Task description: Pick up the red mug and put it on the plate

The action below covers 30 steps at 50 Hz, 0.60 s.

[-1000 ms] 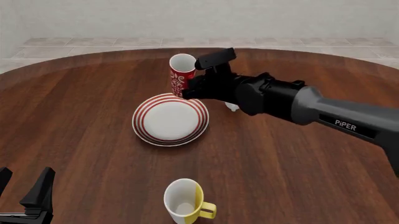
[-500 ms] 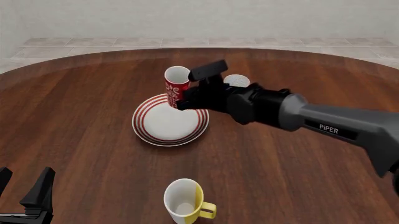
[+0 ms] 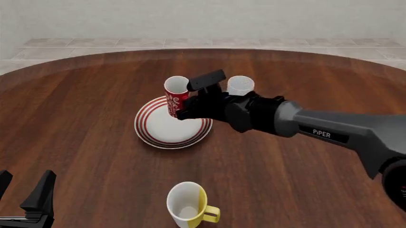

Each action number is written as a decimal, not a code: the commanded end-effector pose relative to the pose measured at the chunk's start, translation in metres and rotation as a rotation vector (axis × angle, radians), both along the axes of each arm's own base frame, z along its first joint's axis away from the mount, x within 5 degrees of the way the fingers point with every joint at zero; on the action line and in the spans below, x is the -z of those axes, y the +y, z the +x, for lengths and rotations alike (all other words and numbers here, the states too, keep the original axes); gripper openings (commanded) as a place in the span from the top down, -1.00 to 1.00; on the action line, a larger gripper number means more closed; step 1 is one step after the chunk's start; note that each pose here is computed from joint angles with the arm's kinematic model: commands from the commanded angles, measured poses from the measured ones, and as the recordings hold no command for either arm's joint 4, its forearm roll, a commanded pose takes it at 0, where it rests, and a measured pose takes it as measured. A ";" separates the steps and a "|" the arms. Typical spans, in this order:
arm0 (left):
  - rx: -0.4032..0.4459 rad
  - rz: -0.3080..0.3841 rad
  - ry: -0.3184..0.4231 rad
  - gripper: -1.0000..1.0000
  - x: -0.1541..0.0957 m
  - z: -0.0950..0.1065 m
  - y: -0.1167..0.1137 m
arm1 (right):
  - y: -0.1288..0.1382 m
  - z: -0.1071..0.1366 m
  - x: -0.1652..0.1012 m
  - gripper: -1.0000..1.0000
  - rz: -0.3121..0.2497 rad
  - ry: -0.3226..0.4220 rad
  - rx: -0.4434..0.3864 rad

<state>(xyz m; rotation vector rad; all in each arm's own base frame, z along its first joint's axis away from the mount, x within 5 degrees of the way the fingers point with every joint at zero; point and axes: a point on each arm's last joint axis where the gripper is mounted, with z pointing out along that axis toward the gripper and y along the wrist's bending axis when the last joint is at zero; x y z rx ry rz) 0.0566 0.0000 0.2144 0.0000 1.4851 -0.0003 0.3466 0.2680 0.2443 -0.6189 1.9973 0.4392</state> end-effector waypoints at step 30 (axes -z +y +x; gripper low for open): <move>0.000 0.000 0.000 -1.00 0.000 0.000 0.000 | 0.005 0.004 0.014 1.00 -0.016 0.018 -0.004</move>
